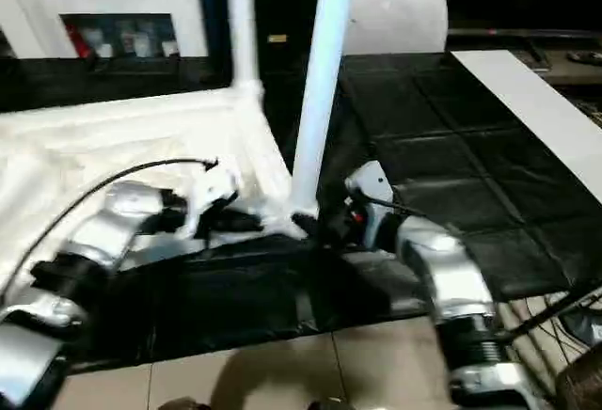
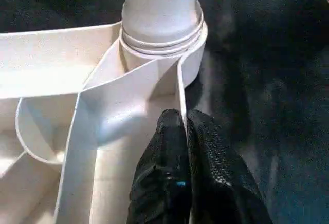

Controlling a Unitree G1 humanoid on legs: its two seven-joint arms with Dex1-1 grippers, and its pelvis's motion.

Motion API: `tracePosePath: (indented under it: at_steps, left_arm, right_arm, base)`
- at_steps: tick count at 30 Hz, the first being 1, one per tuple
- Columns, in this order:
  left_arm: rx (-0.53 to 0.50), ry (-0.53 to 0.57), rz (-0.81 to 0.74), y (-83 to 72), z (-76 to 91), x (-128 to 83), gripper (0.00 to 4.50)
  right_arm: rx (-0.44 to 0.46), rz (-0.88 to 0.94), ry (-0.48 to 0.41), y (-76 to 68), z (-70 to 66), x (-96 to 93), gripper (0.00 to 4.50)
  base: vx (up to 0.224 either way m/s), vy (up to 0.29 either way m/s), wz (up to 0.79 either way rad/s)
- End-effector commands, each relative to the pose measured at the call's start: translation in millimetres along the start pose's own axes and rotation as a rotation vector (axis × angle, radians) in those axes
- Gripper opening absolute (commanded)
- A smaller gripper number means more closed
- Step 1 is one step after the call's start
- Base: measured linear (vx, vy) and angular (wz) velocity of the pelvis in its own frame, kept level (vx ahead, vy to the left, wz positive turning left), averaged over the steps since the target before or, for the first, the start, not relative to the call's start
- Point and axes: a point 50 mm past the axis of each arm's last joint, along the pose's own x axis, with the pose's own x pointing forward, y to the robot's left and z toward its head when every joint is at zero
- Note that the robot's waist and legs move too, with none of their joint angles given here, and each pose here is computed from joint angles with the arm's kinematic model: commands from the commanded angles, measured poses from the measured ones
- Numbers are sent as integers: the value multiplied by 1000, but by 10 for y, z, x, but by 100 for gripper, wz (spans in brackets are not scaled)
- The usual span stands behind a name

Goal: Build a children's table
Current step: Rotate leg to tighten

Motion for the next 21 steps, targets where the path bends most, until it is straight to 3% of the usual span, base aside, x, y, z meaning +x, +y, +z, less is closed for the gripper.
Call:
tracePosePath:
  at_steps: [1, 6, 7, 15, 21]
  left_arm:
    - [45, 66, -54, -14, -18, 16, 0]
    - [-71, 30, 70, 100, 18, 11, 0]
    - [-93, 23, 85, 111, 24, 17, 44]
    - [-106, 38, 162, 143, -3, 70, 61]
    - [-127, 29, 134, 119, 10, 105, 61]
  right_arm:
    - [-21, 36, -1, 20, 14, -32, 445]
    - [-35, 52, 5, 31, 3, -31, 445]
    - [-36, 53, 5, 37, -1, -26, 450]
    - [-42, 78, 8, 75, -25, -16, 450]
    - [-50, 85, 15, 88, -44, -30, 450]
  base:
    - [0, 0, 0]
    - [0, 0, 0]
    - [0, 0, 0]
    - [0, 0, 0]
    - [0, 0, 0]
